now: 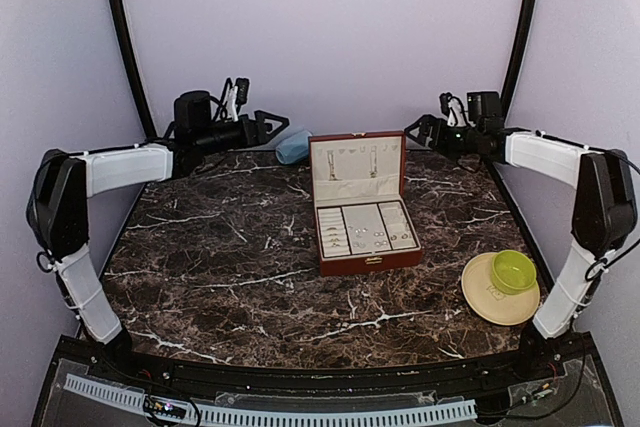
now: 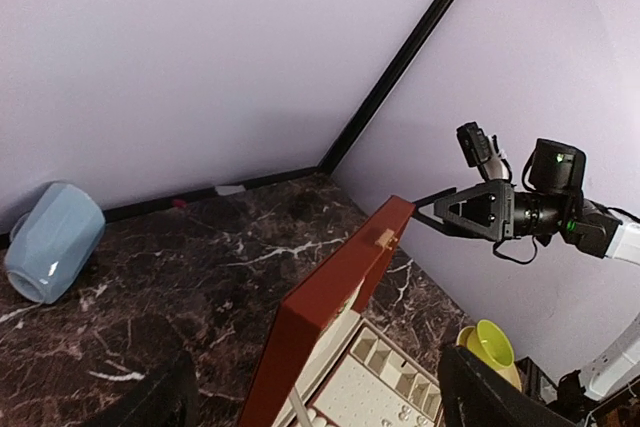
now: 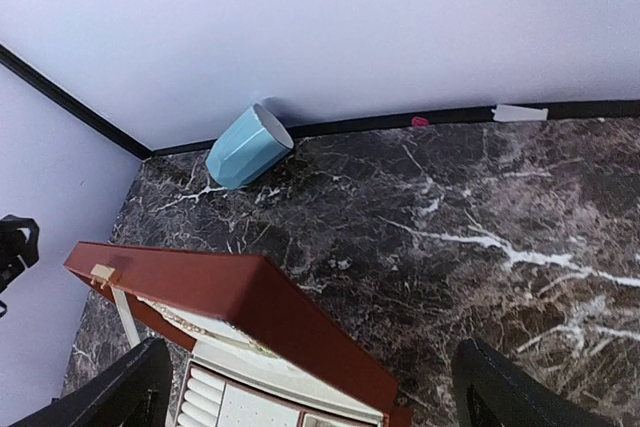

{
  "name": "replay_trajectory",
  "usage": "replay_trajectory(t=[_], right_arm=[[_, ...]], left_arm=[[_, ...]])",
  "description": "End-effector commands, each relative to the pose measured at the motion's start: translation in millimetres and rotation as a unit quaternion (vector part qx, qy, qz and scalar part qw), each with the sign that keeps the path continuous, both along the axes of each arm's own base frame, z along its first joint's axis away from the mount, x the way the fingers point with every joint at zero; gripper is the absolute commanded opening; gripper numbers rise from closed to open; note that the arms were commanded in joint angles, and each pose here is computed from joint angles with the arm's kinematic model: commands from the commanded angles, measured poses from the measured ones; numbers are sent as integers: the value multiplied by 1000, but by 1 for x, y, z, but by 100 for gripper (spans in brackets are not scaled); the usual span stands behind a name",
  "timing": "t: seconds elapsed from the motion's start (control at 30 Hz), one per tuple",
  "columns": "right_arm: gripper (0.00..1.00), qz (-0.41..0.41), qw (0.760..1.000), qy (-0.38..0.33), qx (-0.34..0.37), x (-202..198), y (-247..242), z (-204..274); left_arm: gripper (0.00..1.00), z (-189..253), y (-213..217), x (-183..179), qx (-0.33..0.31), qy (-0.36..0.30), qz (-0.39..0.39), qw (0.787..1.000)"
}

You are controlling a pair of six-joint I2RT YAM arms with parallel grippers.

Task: Organize the mixed jewelry
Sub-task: Close the lid of the jewelry box.

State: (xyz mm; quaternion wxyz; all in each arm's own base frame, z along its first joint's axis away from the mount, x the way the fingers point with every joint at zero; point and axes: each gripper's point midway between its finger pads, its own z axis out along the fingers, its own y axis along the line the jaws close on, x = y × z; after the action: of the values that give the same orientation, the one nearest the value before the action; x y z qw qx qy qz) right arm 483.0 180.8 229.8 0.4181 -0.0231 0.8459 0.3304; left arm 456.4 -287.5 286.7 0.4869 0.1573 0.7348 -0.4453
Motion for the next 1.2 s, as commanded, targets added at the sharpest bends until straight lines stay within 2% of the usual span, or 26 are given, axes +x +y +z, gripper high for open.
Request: replay_trajectory(t=[0.0,0.03,0.07,0.1,0.13,0.17,0.27,0.4,0.63,0.83,1.0,1.17], right_arm=[[99,55,996,-59,26,20,20,33],[99,66,995,-62,29,22,24,34],[98,84,994,-64,34,23,29,36],[99,93,993,-68,37,26,32,38],[99,98,992,-69,37,29,34,37],[99,104,992,-70,36,32,36,39],[98,123,990,-56,35,39,43,32],[96,158,986,-42,40,40,52,24],[92,188,981,-29,39,22,57,27],[90,202,979,-26,24,-10,52,39],[89,142,990,-15,-8,-26,31,40],[91,84,996,-11,-21,-44,11,45]], left_arm=[[86,1,-44,12,-63,15,-79,995],[86,11,-51,15,-68,3,-88,994],[86,-4,-59,20,-62,15,-93,994],[86,5,-64,24,-61,-1,-98,993],[86,-11,-71,28,-49,9,-102,994],[86,-3,-74,33,-48,-3,-101,994],[86,-22,-83,44,-22,3,-98,995],[86,-27,-89,42,-19,-1,-118,993],[86,-21,-101,11,-39,-19,-194,980],[86,-20,-110,-19,-17,-36,-233,972],[86,-28,-108,-40,8,-39,-242,969],[86,-30,-105,-74,23,-55,-273,960]])
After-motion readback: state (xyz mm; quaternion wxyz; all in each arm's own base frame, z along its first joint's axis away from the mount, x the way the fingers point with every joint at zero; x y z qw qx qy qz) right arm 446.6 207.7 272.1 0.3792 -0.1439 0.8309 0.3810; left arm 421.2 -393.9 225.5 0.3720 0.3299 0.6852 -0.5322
